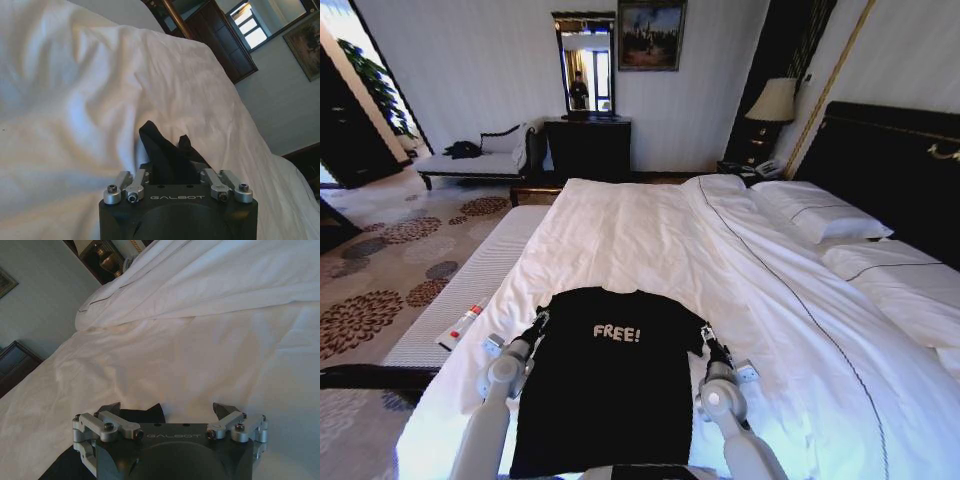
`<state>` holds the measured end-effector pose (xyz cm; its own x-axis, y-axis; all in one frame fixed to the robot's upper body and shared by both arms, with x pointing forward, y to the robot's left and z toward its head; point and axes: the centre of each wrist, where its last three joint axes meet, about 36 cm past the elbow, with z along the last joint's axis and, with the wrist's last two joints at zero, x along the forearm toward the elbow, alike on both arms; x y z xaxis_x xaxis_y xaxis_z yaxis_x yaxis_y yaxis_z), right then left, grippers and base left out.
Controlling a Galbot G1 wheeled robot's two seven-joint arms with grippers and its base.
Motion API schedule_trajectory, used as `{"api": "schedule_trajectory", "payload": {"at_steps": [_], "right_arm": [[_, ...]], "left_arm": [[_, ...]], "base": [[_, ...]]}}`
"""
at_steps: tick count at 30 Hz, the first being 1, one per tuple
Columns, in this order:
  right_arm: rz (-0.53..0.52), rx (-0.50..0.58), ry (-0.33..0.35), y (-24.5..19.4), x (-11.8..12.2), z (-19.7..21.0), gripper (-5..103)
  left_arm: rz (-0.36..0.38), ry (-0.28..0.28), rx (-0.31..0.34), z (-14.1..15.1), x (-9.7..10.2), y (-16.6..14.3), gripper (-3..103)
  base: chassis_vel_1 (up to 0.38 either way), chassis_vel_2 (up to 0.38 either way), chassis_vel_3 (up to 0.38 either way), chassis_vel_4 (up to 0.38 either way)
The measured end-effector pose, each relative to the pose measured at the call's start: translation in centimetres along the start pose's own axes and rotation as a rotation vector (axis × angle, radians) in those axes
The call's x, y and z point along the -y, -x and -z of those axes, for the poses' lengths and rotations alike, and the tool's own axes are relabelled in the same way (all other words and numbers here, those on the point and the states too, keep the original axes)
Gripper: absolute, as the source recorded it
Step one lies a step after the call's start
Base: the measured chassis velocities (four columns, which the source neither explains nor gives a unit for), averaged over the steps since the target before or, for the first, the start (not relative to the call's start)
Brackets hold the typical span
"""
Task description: Fold the clothes on the bed.
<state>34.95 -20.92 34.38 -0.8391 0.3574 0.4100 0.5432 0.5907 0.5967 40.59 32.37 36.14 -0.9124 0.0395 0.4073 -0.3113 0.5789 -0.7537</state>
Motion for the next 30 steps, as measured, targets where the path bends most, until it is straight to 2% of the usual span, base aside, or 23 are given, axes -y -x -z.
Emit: {"api": "schedule_trajectory", "payload": {"at_steps": [1,3,5,6,8,9,10,11,14,16,17,19,20,21,24,25,27,30], "right_arm": [[-0.002,0.000,0.000,0.0,0.0,0.0,100],[-0.003,-0.001,0.000,0.0,0.0,-0.1,100],[-0.007,-0.002,-0.001,0.0,0.1,-0.1,100],[-0.007,-0.002,-0.001,0.0,0.1,-0.1,100],[-0.008,-0.002,0.000,0.1,0.1,-0.2,100],[-0.009,-0.002,0.000,0.1,0.1,-0.2,100],[-0.010,-0.004,0.000,0.1,0.1,-0.3,100],[-0.010,-0.004,0.000,0.1,0.1,-0.3,100],[-0.011,-0.005,0.000,0.1,0.0,-0.4,100],[-0.011,-0.006,0.000,0.1,0.0,-0.4,100],[-0.011,-0.006,-0.001,0.1,0.1,-0.4,100],[-0.012,-0.006,-0.002,0.1,0.1,-0.5,100],[-0.012,-0.006,-0.002,0.1,0.1,-0.5,100],[-0.012,-0.007,-0.002,0.1,0.1,-0.5,100],[-0.016,-0.009,-0.004,0.1,0.2,-0.6,100],[-0.017,-0.010,-0.005,0.0,0.3,-0.6,100],[-0.018,-0.011,-0.006,0.0,0.3,-0.7,100],[-0.023,-0.011,-0.009,0.1,0.5,-0.7,100]], "left_arm": [[-0.004,0.007,0.000,0.0,0.1,-0.1,29],[-0.006,0.012,0.000,0.0,0.2,-0.1,29],[-0.014,0.044,-0.003,-0.1,0.4,-0.5,19],[-0.014,0.044,-0.003,-0.1,0.4,-0.5,19],[-0.029,0.086,-0.003,-0.3,0.8,-1.0,8],[-0.044,0.114,-0.003,-0.5,1.2,-1.4,8],[-0.065,0.146,-0.003,-0.7,1.9,-2.0,2],[-0.065,0.146,-0.003,-0.7,1.9,-2.0,2],[-0.100,0.212,-0.004,-1.0,3.2,-3.3,1],[-0.102,0.230,-0.003,-1.1,3.3,-3.4,1],[-0.104,0.266,-0.003,-1.4,3.5,-3.7,1],[-0.103,0.298,-0.006,-1.7,3.5,-3.9,1],[-0.103,0.298,-0.006,-1.7,3.5,-3.9,1],[-0.101,0.328,-0.012,-2.1,3.6,-4.0,1],[-0.103,0.375,-0.042,-3.3,3.9,-4.2,-2],[-0.105,0.388,-0.055,-3.6,4.0,-4.3,4],[-0.107,0.393,-0.061,-3.8,4.1,-4.4,4],[-0.119,0.455,-0.107,-5.4,4.6,-4.6,19]], "base": [[0.000,0.000,0.000,0.000],[0.000,0.000,0.000,0.000],[0.000,0.000,0.000,0.000],[0.000,0.000,0.000,0.000],[0.000,0.000,0.000,0.000],[0.000,0.000,0.000,0.000],[0.000,0.000,0.000,0.000],[0.000,0.000,0.000,0.000],[0.000,0.000,0.000,0.000],[0.000,0.000,0.000,0.000],[0.000,0.000,0.000,0.000],[0.000,0.000,0.000,0.000],[0.000,0.000,0.000,0.000],[0.000,0.000,0.000,0.000],[0.000,0.000,0.000,0.000],[0.000,0.000,0.000,0.000],[0.000,0.000,0.000,0.000],[0.000,0.000,0.000,0.000]]}}
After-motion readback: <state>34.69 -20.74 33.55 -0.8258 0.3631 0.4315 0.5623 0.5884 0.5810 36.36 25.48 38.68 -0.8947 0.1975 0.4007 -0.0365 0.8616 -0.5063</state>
